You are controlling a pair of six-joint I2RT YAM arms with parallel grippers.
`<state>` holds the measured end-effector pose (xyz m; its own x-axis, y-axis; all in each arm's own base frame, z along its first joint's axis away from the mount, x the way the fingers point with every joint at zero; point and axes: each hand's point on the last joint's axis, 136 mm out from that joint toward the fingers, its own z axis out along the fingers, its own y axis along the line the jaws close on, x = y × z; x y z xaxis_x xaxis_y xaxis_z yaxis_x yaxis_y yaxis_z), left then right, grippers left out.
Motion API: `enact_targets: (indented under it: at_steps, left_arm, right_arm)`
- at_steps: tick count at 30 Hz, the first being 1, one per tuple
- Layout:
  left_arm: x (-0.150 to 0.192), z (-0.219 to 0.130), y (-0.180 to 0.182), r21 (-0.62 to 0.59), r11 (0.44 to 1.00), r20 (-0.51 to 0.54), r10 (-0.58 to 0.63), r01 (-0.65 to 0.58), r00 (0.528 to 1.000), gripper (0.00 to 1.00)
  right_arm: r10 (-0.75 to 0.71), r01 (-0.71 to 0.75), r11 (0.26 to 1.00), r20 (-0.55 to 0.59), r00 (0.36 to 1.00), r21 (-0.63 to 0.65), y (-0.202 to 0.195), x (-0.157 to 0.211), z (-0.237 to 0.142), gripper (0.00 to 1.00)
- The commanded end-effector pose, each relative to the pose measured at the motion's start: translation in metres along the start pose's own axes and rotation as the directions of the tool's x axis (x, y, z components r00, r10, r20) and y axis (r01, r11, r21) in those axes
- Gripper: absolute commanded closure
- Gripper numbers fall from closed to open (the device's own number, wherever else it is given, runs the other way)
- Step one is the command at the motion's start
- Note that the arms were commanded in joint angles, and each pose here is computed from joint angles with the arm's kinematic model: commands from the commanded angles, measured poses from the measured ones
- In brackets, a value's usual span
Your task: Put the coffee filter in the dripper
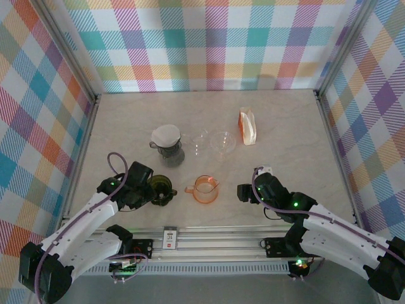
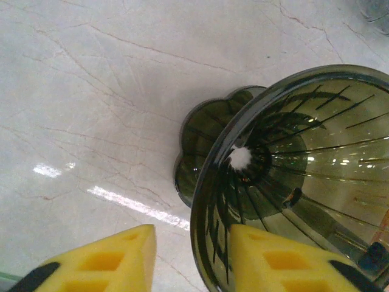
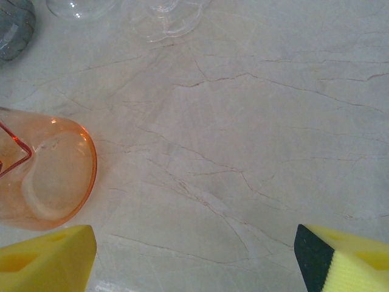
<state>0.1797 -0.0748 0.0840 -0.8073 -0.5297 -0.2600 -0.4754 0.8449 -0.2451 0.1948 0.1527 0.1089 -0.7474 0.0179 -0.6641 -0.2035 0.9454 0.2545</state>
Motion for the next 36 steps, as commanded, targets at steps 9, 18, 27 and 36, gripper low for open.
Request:
enact_targets:
  at_steps: [9, 18, 27, 36]
  left_arm:
    - [-0.005, 0.009, 0.009, -0.03, 1.0, 0.023, 0.004, -0.003, 1.0, 0.9]
    - [-0.008, -0.002, -0.001, 0.02, 0.999, 0.029, 0.042, -0.042, 0.999, 1.0]
    - [-0.02, -0.069, -0.044, 0.234, 0.967, 0.069, 0.085, -0.099, 0.994, 1.0]
    - [0.003, -0.109, -0.137, 0.391, 0.874, 0.076, 0.282, -0.289, 0.956, 1.0]
  right_arm:
    - [0.012, -0.012, 1.0, 0.018, 1.0, -0.009, 0.003, -0.009, -0.004, 0.14]
    - [0.017, -0.017, 1.0, 0.018, 1.0, -0.005, 0.002, -0.008, -0.005, 0.14]
    - [0.018, -0.018, 1.0, 0.019, 1.0, -0.005, 0.003, -0.008, -0.003, 0.14]
    - [0.024, -0.024, 1.0, 0.01, 1.0, 0.005, 0.001, -0.006, -0.001, 0.14]
